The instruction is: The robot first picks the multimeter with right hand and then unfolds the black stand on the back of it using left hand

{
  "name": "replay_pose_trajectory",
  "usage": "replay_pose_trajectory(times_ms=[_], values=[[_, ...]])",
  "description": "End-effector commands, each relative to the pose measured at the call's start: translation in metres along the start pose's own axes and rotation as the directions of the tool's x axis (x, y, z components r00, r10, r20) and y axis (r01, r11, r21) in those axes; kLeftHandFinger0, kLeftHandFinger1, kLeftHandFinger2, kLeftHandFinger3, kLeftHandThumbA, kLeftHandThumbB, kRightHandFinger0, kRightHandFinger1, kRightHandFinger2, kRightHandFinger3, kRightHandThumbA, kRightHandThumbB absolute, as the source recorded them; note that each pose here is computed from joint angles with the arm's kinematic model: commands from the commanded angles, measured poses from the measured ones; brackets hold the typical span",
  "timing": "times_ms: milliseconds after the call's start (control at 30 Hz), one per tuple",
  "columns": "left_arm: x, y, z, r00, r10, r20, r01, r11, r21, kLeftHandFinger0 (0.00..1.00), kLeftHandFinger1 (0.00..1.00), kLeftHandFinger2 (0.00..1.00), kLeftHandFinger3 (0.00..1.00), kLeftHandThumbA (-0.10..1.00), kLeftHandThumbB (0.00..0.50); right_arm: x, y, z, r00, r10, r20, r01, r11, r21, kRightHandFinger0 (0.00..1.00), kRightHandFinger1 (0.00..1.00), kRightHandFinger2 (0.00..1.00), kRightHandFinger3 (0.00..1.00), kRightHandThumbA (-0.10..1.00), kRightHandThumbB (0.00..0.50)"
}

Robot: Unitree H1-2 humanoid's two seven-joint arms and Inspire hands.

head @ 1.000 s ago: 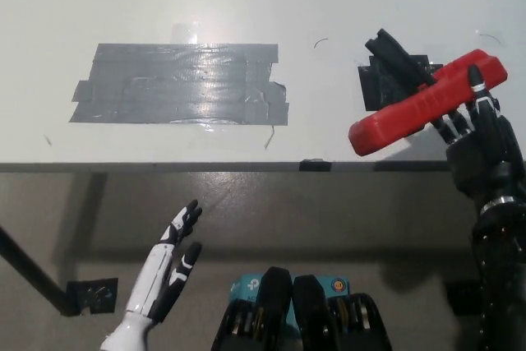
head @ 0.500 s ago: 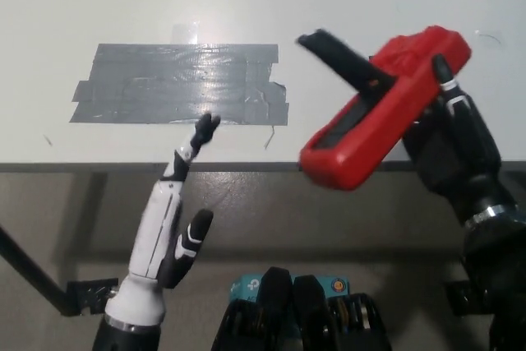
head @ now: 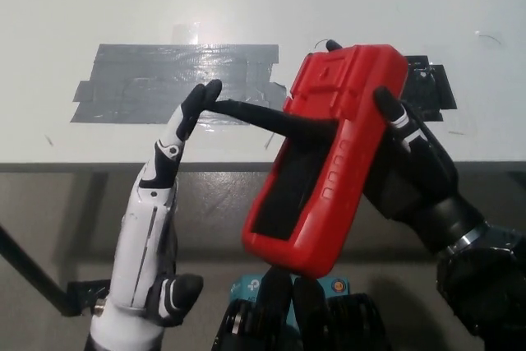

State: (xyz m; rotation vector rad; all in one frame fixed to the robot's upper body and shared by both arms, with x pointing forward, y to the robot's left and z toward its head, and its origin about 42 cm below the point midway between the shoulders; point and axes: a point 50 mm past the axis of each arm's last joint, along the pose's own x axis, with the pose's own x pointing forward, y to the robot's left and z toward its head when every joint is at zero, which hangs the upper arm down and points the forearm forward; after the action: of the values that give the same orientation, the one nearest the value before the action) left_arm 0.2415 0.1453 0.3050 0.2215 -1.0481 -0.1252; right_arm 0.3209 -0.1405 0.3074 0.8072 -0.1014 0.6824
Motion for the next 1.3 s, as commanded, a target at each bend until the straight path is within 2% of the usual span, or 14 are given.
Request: replay_pose_trajectory(times_ms=[0,67,100,200,267,400,433,533,633,800,867,967,1133,1267], values=[[0.006,-0.001,0.016,0.993,0.033,0.113,-0.038,0.998,0.041,1.0,1.0,1.0,1.0,1.0,0.157,0.002,0.017,0.008,0.994,0.106,0.026,-0.106,0.994,0.002,0.0,0.43,0.83,0.79,-0.1,0.11],[0.004,0.0,0.016,0.993,0.035,0.116,-0.039,0.999,0.035,1.0,1.0,1.0,1.0,1.0,0.162,0.001,0.016,0.008,0.994,0.101,0.029,-0.102,0.995,0.004,0.0,0.45,0.83,0.82,-0.1,0.109],[0.001,0.002,0.016,0.99,0.039,0.134,-0.045,0.998,0.035,1.0,1.0,1.0,1.0,1.0,0.138,0.0,0.016,0.008,0.995,0.099,0.03,-0.099,0.995,0.004,0.0,0.45,0.83,0.83,-0.1,0.107],[0.0,0.001,0.02,0.988,0.064,0.138,-0.06,0.998,-0.035,1.0,1.0,1.0,1.0,1.0,0.167,-0.001,0.015,0.009,0.996,0.088,0.032,-0.088,0.996,-0.005,0.0,0.45,0.81,0.82,-0.1,0.112],[0.001,-0.003,0.023,0.977,0.115,0.178,-0.107,0.993,-0.054,1.0,1.0,1.0,1.0,1.0,0.168,-0.001,0.013,0.009,0.995,0.09,0.032,-0.089,0.996,-0.009,0.0,0.44,0.79,0.79,-0.1,0.113],[0.008,-0.006,0.024,0.964,0.112,0.241,-0.097,0.993,-0.073,1.0,1.0,1.0,1.0,1.0,0.099,-0.001,0.013,0.009,0.996,0.09,0.028,-0.09,0.996,0.001,0.0,0.46,0.82,0.84,-0.1,0.109],[0.008,-0.007,0.023,0.965,0.108,0.241,-0.094,0.993,-0.067,1.0,1.0,1.0,1.0,1.0,0.097,-0.001,0.013,0.009,0.996,0.089,0.028,-0.089,0.996,0.0,0.0,0.47,0.82,0.85,-0.1,0.115],[0.006,-0.006,0.021,0.969,0.087,0.232,-0.089,0.996,0.0,1.0,1.0,1.0,1.0,1.0,0.13,-0.001,0.015,0.008,0.996,0.084,0.022,-0.083,0.996,-0.013,0.0,0.44,0.79,0.84,-0.1,0.129],[0.003,-0.007,0.02,0.972,0.098,0.213,-0.107,0.994,0.032,1.0,1.0,1.0,1.0,1.0,0.134,-0.002,0.016,0.008,0.996,0.082,0.02,-0.081,0.997,-0.014,0.0,0.44,0.81,0.83,-0.1,0.128],[0.001,-0.004,0.017,0.978,0.085,0.193,-0.101,0.992,0.076,1.0,1.0,1.0,1.0,1.0,0.142,0.002,0.022,0.007,0.995,0.102,0.017,-0.102,0.995,-0.015,0.0,0.46,0.86,0.92,-0.1,0.124],[0.0,-0.004,0.015,0.979,0.084,0.188,-0.1,0.992,0.076,1.0,1.0,1.0,1.0,1.0,0.14,0.002,0.025,0.006,0.995,0.099,0.013,-0.099,0.995,-0.013,0.0,0.45,0.83,0.9,-0.1,0.144],[0.0,-0.003,0.014,0.979,0.09,0.182,-0.104,0.992,0.07,1.0,1.0,1.0,1.0,1.0,0.146,0.002,0.028,0.006,0.994,0.105,0.012,-0.105,0.994,-0.011,0.0,0.43,0.82,0.86,-0.1,0.137],[-0.001,-0.002,0.007,0.981,0.09,0.174,-0.103,0.992,0.067,1.0,1.0,1.0,1.0,1.0,0.115,0.001,0.032,0.007,0.992,0.125,0.009,-0.125,0.992,-0.009,0.0,0.41,0.78,0.82,-0.1,0.14],[-0.001,-0.004,0.006,0.98,0.096,0.177,-0.111,0.991,0.078,1.0,1.0,1.0,1.0,1.0,0.125,-0.001,0.035,0.008,0.991,0.134,0.009,-0.133,0.991,-0.015,0.0,0.41,0.77,0.81,-0.1,0.134]])
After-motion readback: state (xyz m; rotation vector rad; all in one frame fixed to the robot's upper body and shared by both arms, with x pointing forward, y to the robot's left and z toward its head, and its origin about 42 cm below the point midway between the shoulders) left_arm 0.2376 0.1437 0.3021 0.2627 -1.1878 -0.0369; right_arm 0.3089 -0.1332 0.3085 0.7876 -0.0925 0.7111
